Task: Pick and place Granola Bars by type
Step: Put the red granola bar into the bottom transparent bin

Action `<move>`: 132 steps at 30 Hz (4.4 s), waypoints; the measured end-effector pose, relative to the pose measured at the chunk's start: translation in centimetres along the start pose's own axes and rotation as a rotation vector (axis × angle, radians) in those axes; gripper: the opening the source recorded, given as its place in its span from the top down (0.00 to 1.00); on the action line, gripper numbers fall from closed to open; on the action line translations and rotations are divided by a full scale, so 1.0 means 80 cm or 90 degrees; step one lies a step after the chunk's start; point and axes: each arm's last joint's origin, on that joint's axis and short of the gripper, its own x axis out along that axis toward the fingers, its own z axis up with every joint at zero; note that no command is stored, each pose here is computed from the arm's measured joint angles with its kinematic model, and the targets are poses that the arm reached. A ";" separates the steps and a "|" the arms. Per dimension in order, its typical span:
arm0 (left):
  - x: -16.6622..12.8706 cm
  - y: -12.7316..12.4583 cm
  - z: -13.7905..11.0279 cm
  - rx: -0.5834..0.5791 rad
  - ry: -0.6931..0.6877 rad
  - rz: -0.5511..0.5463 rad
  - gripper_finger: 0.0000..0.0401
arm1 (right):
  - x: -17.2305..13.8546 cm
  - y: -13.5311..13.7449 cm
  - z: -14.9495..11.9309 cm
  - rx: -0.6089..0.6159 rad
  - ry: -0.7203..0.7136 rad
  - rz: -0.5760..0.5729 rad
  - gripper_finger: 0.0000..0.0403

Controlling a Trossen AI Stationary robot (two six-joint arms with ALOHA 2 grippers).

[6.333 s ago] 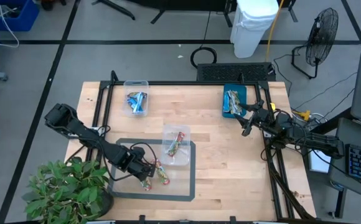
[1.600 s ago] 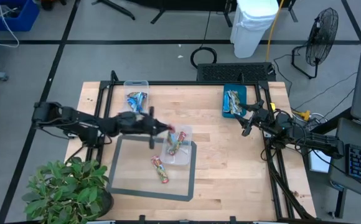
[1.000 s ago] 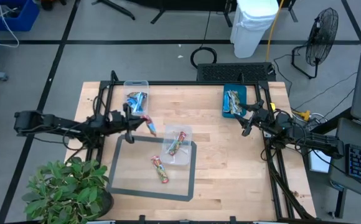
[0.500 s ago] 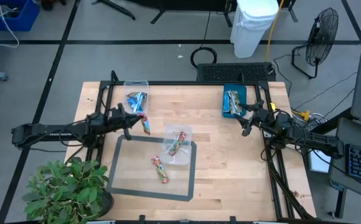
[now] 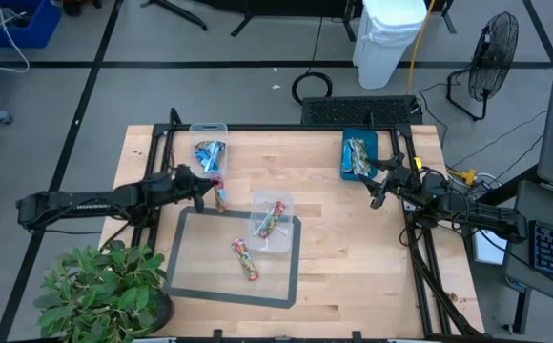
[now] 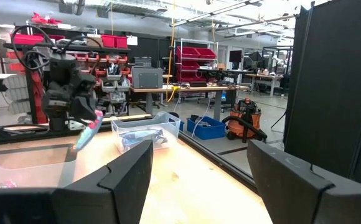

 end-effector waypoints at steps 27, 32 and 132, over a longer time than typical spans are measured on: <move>0.123 -0.141 0.114 0.160 0.197 -0.107 1.00 | 0.000 0.000 0.000 0.000 0.000 0.000 0.38; 0.149 -0.152 0.106 0.161 0.230 -0.123 1.00 | 0.000 0.000 0.000 0.000 0.000 0.000 0.38; 0.075 -0.251 -0.066 0.075 0.545 0.011 0.82 | 0.000 0.000 0.000 0.000 0.000 0.000 0.38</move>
